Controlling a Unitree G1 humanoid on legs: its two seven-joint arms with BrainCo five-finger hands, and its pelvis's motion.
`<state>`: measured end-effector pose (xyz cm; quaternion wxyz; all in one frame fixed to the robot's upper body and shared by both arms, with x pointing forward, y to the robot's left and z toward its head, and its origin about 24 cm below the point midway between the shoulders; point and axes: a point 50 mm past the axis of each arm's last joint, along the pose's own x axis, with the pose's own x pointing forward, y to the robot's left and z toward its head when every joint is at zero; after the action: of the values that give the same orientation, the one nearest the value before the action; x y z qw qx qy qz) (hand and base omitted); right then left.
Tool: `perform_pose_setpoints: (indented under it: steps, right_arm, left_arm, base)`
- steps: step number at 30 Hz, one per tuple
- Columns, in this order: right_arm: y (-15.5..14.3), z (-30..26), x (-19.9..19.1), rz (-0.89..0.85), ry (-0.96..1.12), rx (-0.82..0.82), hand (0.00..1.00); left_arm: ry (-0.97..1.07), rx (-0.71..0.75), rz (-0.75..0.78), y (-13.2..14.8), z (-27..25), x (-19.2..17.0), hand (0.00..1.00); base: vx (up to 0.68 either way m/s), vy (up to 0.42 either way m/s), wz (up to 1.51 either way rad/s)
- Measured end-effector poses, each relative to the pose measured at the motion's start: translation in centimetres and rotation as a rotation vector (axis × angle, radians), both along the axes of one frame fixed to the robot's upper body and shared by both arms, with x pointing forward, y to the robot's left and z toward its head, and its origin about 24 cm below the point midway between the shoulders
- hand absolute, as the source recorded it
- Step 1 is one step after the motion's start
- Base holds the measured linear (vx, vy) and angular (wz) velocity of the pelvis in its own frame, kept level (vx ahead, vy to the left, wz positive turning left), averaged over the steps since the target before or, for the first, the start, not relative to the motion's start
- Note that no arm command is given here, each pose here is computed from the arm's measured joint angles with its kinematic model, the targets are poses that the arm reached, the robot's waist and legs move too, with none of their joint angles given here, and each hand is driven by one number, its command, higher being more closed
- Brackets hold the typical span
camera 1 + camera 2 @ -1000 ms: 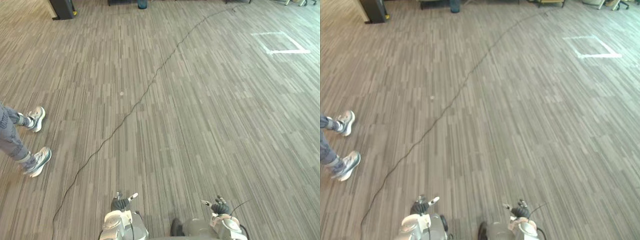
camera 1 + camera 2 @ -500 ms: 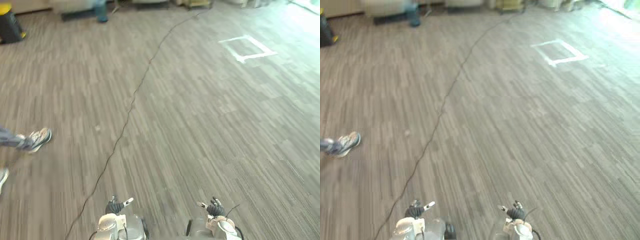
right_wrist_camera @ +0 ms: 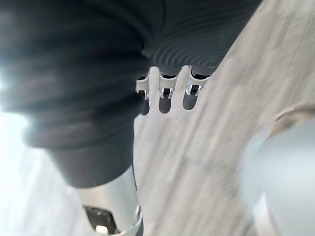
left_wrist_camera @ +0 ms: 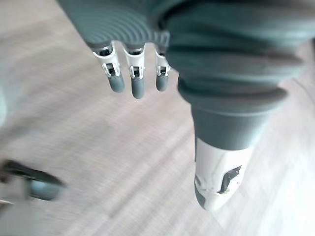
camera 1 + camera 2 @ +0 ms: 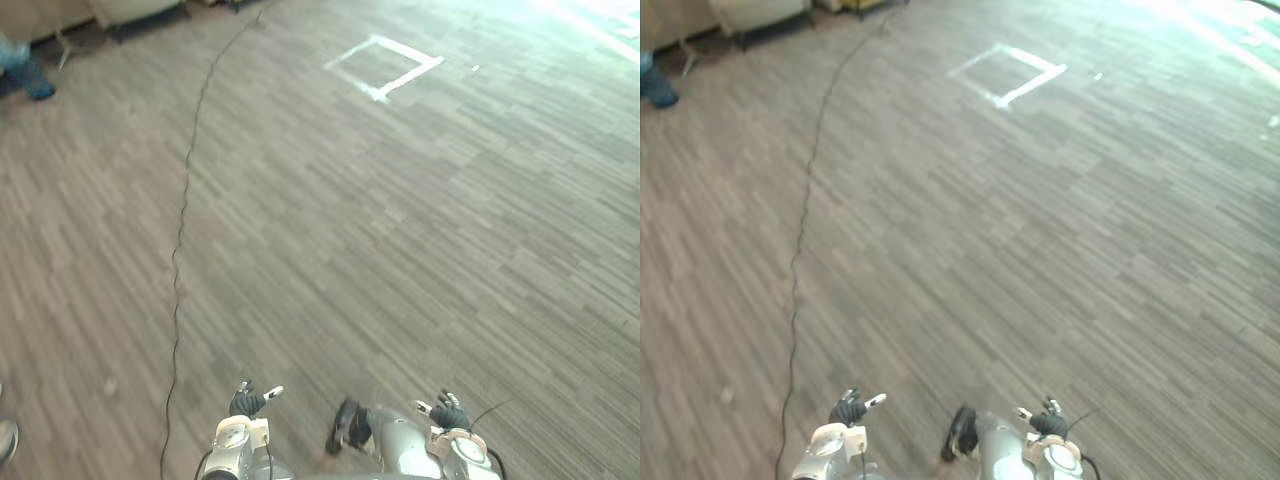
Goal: Pick up cushions and gather them together orderly.
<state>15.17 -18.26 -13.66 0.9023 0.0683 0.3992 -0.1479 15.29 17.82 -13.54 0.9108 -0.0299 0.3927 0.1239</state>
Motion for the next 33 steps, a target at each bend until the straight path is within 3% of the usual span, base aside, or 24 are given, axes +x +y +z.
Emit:
perform_pose_setpoints:
  steps: [9,12,17,26,30,33]
  right_arm:
    - [1.3,-1.1,-1.1,0.028,0.081,0.024,0.00]
    - [1.8,-1.3,-1.7,0.037,0.096,0.034,0.00]
    - [1.0,-0.8,-0.7,0.083,0.053,-0.003,0.00]
    - [-1.3,-0.2,-0.2,0.067,0.027,-0.055,0.00]
    - [-2.2,0.4,0.5,0.038,-0.009,-0.069,0.00]
    - [-1.4,0.1,0.1,0.050,0.013,-0.051,0.00]
  left_arm:
    - [-0.039,0.026,0.031,1.1,0.4,0.1,0.00]
    - [0.004,0.062,0.020,2.5,0.1,-0.5,0.00]
    - [0.084,0.065,-0.037,2.0,-0.9,-1.8,0.00]
    - [0.112,0.052,-0.115,0.5,-1.3,-2.1,0.00]
    - [0.119,0.001,-0.082,-0.9,-1.6,-2.7,0.00]
    - [0.064,0.005,0.006,0.2,-1.0,-2.3,0.00]
  base:
    - [0.61,0.276,-1.07]
    - [0.82,0.470,-0.51]
    - [0.59,0.206,-0.26]
    - [0.56,-0.082,0.15]
    - [0.61,-0.229,-0.25]
    - [0.68,-0.146,-0.32]
